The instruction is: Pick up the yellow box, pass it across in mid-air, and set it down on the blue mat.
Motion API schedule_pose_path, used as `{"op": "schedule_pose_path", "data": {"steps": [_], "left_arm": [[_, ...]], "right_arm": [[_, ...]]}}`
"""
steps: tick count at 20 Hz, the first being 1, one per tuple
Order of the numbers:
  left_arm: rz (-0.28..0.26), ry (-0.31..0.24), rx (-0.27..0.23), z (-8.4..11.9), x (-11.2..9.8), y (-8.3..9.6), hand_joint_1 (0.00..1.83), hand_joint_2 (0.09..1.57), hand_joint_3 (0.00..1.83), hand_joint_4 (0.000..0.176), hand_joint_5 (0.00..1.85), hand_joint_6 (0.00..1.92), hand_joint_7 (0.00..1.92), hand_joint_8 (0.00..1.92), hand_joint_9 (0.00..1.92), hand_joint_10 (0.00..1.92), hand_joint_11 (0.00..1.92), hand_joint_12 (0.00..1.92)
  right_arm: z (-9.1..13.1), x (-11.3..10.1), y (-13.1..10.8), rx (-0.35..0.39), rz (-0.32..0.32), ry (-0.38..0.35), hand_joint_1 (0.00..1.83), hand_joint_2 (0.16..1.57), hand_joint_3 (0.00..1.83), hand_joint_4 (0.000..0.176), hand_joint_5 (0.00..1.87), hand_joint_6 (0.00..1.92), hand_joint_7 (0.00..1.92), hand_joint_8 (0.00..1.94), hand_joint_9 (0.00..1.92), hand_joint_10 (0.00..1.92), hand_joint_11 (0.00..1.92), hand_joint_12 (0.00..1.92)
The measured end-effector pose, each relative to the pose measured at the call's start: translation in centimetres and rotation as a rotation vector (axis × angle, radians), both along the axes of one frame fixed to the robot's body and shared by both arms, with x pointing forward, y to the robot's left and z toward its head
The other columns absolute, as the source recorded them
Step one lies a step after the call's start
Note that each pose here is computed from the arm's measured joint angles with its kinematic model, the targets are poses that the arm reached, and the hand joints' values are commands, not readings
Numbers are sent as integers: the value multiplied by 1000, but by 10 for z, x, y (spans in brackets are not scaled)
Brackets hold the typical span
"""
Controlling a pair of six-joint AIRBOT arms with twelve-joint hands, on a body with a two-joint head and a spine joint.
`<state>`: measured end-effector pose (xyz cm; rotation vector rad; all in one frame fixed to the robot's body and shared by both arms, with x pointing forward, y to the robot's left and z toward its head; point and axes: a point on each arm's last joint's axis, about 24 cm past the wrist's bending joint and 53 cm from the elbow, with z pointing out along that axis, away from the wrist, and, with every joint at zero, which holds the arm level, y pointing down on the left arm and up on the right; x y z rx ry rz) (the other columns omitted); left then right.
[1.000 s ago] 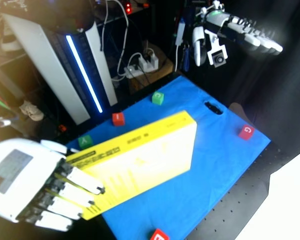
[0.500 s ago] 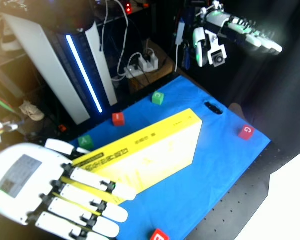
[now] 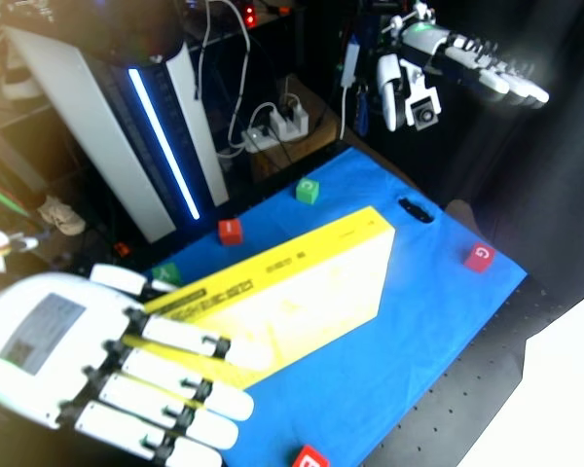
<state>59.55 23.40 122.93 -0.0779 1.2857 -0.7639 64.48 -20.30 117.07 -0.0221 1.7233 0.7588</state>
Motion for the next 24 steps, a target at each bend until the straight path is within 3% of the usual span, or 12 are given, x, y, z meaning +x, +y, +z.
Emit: {"op": "schedule_pose_path", "data": {"steps": [1, 2, 3, 4, 10, 11, 12, 13, 16, 19, 21, 24], "left_arm": [[2, 1, 0, 0, 0, 1, 538, 1211, 0, 68, 10, 3, 0, 0, 0, 0, 0, 0], [7, 3, -3, -1, 1, 2, 550, 1210, 0, 66, 9, 2, 0, 0, 0, 0, 0, 0], [8, 1, -4, 0, 0, 2, 530, 1209, 0, 69, 10, 2, 0, 0, 0, 0, 0, 0], [8, 1, -4, 0, 0, 2, 528, 1206, 0, 73, 12, 2, 0, 0, 0, 0, 0, 0], [11, -7, -7, 1, -1, 3, 514, 1202, 0, 80, 4, 0, 0, 0, 0, 0, 0, 0], [12, -7, -8, 1, -1, 4, 527, 1210, 1, 69, 4, 0, 0, 0, 0, 0, 0, 0], [12, -8, -8, 1, -1, 4, 530, 1211, 2, 66, 4, 0, 0, 0, 0, 0, 0, 0], [12, -9, -8, 1, -1, 4, 558, 1204, 0, 83, 10, 2, 0, 0, 0, 0, 0, 0], [15, -12, -15, 1, -6, 5, 505, 1221, 6, 72, 0, 0, 0, 0, 0, 0, 0, 0], [24, -19, -14, 2, -9, 9, 557, 1243, 9, 94, 1, 0, 0, 0, 0, 0, 0, 0], [30, -40, -14, 7, -11, 12, 498, 1255, 10, 135, 0, 0, 0, 0, 0, 0, 0, 0], [33, -56, -22, 11, -12, 13, 483, 1260, 4, 116, 0, 0, 0, 0, 0, 0, 19, 10]], "right_arm": [[0, -1, 0, 2, 0, 1, 244, 1243, 3, 147, 0, 0, 0, 0, 0, 0, 0, 0], [3, -2, 0, 3, 2, -8, 244, 1246, 4, 143, 0, 0, 0, 0, 0, 0, 0, 0], [7, -2, 0, 6, 3, -21, 212, 1240, 1, 169, 0, 0, 0, 0, 0, 0, 0, 0], [10, -2, -1, 12, 1, -29, 188, 1232, 0, 175, 0, 0, 0, 0, 0, 0, 0, 0], [24, -2, -8, 21, -9, -70, 141, 1248, 8, 175, 0, 0, 0, 0, 0, 0, 0, 0], [28, -2, -9, 26, -10, -81, 266, 1259, 8, 127, 0, 0, 0, 0, 0, 0, 0, 0], [33, -4, -9, 40, -14, -93, 318, 1253, 3, 106, 0, 0, 0, 0, 0, 0, 0, 0], [40, -7, -8, 50, -9, -114, 332, 1256, 4, 145, 0, 0, 0, 0, 0, 0, 0, 0], [59, -14, -5, 85, 1, -171, 277, 1225, 0, 175, 0, 0, 0, 0, 0, 0, 0, 0], [75, -23, -1, 103, 23, -223, 249, 1227, 0, 176, 0, 0, 0, 0, 0, 0, 0, 0], [82, -29, 0, 116, 34, -252, 267, 1233, 0, 166, 0, 0, 0, 0, 0, 0, 0, 0], [90, -40, -1, 128, 44, -288, 279, 1210, 0, 134, 0, 0, 0, 0, 0, 0, 0, 0]]}}
